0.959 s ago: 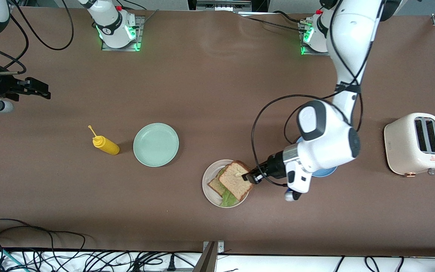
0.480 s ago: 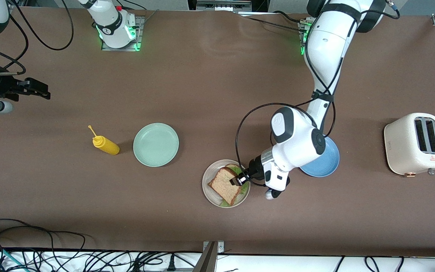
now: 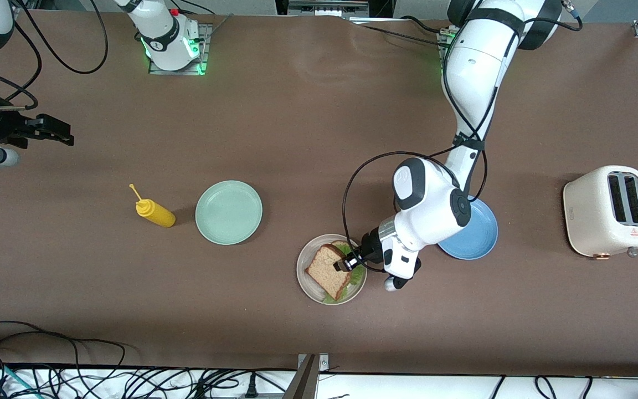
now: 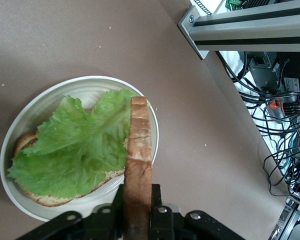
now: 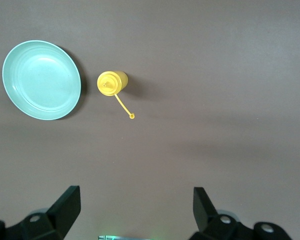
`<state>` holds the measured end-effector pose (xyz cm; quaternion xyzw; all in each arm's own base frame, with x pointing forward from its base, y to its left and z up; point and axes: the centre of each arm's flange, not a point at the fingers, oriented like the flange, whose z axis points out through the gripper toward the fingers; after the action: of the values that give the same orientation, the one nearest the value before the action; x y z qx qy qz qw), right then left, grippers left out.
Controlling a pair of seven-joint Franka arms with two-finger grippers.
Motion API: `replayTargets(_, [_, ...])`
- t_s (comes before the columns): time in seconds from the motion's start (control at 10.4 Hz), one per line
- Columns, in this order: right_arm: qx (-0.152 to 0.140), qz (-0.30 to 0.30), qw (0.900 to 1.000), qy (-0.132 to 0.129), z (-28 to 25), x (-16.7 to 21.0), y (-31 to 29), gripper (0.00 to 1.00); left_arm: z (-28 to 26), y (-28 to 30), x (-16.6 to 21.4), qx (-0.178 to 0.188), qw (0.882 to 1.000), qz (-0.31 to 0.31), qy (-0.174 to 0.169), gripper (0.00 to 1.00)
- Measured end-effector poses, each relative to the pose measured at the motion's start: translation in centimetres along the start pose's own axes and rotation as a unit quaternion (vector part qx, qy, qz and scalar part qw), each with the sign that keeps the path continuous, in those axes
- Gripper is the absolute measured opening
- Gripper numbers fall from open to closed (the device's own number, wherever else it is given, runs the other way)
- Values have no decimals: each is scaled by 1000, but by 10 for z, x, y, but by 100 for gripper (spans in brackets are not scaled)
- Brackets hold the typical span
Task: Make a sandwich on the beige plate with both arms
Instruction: 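Lower the bread slice onto the lettuce with the left gripper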
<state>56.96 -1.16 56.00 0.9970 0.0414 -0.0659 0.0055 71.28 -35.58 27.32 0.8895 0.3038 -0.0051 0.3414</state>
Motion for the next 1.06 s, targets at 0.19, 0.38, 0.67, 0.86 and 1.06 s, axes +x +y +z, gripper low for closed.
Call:
replayTargets(0.19, [0,0,1000,0,0,0,0,100,-1,0,1,-1,1000,1,2,55])
replayTargets(0.38, [0,0,1000,0,0,0,0,100,-3,0,3,-1,1000,2,4,81])
replayTargets(0.67, [0,0,1000,0,0,0,0,100,2,-6,3,21,999,32,-4,87])
replayTargets(0.86, [0,0,1000,0,0,0,0,100,12,-19,2,49,998,42,-11,88])
replayTargets(1.06, [0,0,1000,0,0,0,0,100,20,-30,4,61,997,46,-14,89])
